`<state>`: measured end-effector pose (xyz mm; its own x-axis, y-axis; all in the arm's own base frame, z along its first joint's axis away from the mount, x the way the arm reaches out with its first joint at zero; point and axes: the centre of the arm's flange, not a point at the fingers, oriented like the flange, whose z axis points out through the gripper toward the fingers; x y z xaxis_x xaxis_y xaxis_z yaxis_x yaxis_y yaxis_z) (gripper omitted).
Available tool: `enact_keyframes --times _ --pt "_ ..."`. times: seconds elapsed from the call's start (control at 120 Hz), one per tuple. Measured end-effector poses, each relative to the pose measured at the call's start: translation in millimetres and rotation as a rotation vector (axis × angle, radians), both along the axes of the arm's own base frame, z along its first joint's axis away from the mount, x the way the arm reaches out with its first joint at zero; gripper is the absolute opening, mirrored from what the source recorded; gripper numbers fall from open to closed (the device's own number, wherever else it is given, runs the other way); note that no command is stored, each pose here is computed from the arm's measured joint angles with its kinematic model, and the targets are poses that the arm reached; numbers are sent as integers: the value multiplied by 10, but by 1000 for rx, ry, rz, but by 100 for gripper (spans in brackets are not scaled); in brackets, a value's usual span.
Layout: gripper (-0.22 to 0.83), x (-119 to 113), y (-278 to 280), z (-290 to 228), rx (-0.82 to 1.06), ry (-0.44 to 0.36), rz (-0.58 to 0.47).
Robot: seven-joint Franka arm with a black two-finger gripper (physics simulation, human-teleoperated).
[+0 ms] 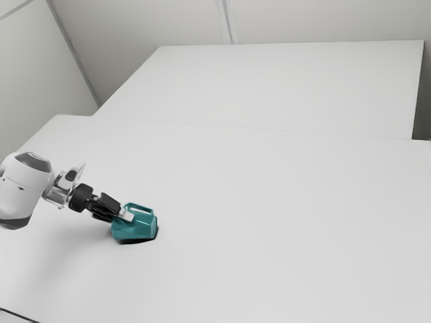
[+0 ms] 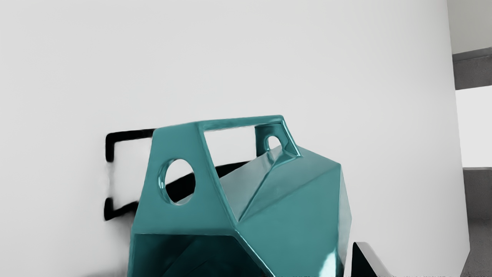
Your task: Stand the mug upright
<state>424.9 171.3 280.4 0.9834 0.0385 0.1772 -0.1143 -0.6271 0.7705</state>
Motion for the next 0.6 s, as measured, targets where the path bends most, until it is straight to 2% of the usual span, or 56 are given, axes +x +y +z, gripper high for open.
enact_keyframes --times 0.117,0.275,0.5,0.6 --pt "-3 10 -17 47 -14 -18 -19" --pt "-11 17 -56 118 -38 -38 -47" --pt "-13 51 -112 505 -44 -126 -86" --pt "-13 129 -106 790 21 -166 -134"
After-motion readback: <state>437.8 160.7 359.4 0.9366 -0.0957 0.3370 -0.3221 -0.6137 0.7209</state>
